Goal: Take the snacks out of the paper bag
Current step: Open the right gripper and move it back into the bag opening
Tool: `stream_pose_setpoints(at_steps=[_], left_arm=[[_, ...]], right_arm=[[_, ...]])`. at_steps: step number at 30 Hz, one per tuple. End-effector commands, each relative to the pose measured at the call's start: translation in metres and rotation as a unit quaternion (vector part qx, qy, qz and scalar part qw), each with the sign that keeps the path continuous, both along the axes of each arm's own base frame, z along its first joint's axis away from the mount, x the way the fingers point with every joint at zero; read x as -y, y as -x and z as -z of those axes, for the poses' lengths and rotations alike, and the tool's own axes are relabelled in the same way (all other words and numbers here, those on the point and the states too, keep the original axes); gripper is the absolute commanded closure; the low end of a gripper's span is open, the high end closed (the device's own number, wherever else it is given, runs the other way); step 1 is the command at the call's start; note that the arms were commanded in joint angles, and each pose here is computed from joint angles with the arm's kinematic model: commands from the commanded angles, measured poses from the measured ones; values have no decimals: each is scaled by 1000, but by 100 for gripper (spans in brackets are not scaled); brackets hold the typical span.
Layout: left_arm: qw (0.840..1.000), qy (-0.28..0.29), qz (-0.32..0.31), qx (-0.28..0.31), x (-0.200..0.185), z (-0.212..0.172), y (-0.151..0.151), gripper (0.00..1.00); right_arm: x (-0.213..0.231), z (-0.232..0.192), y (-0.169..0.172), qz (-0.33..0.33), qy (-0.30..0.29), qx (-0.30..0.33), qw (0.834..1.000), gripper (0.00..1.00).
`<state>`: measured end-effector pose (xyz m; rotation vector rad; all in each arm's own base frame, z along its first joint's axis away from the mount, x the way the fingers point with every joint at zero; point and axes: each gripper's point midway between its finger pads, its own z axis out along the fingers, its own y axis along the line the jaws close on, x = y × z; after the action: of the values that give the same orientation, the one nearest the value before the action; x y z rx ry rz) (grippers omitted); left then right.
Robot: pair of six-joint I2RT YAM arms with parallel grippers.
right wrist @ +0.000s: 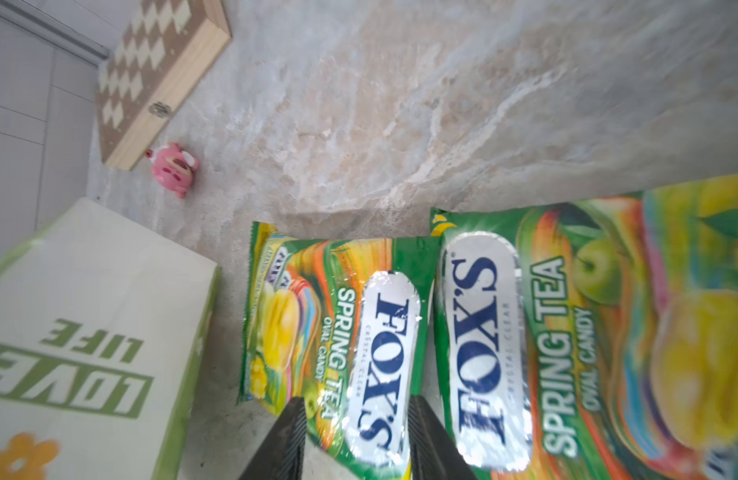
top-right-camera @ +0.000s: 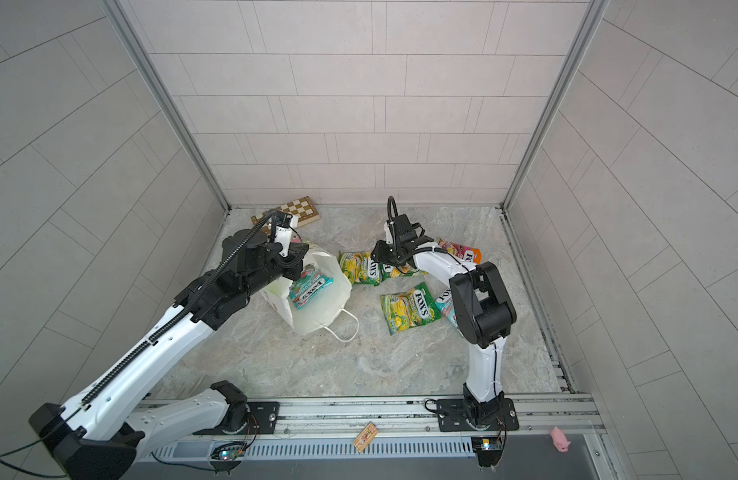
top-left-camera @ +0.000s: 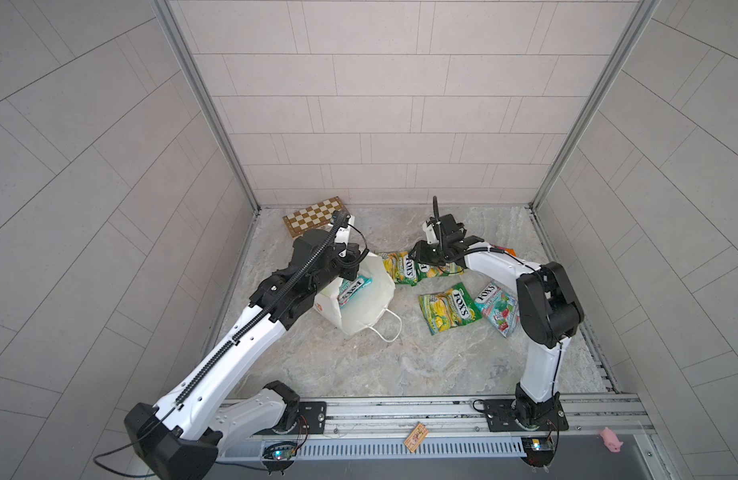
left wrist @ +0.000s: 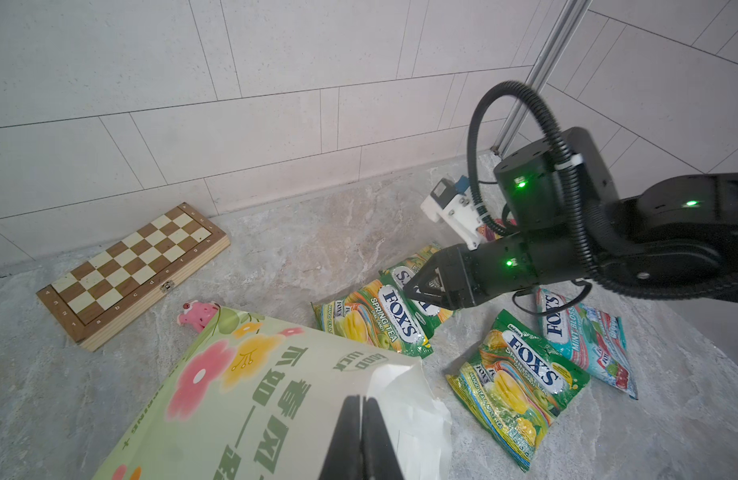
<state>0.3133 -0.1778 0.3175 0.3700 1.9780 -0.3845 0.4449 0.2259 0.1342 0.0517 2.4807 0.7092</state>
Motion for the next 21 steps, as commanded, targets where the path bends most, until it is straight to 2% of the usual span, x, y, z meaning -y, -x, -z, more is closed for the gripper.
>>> stream_pose_setpoints(at_steps=[1, 6, 11, 16, 21], left_arm=[[1000, 27, 8, 8, 8, -4, -6, 100], [998, 63, -7, -15, 14, 2, -16, 100], [994, 105, -30, -27, 15, 1, -24, 100], [989, 137, -40, -30, 17, 1, -29, 100], [988, 145, -56, -25, 13, 0, -31, 100]], right_arm=[[5, -40, 23, -7, 6, 35, 999, 58], [0, -71, 68, -39, -12, 57, 998, 58], [-26, -94, 118, -111, -52, 71, 990, 58], [-68, -96, 161, -185, -61, 79, 978, 58], [-100, -85, 179, -216, -60, 66, 972, 59]])
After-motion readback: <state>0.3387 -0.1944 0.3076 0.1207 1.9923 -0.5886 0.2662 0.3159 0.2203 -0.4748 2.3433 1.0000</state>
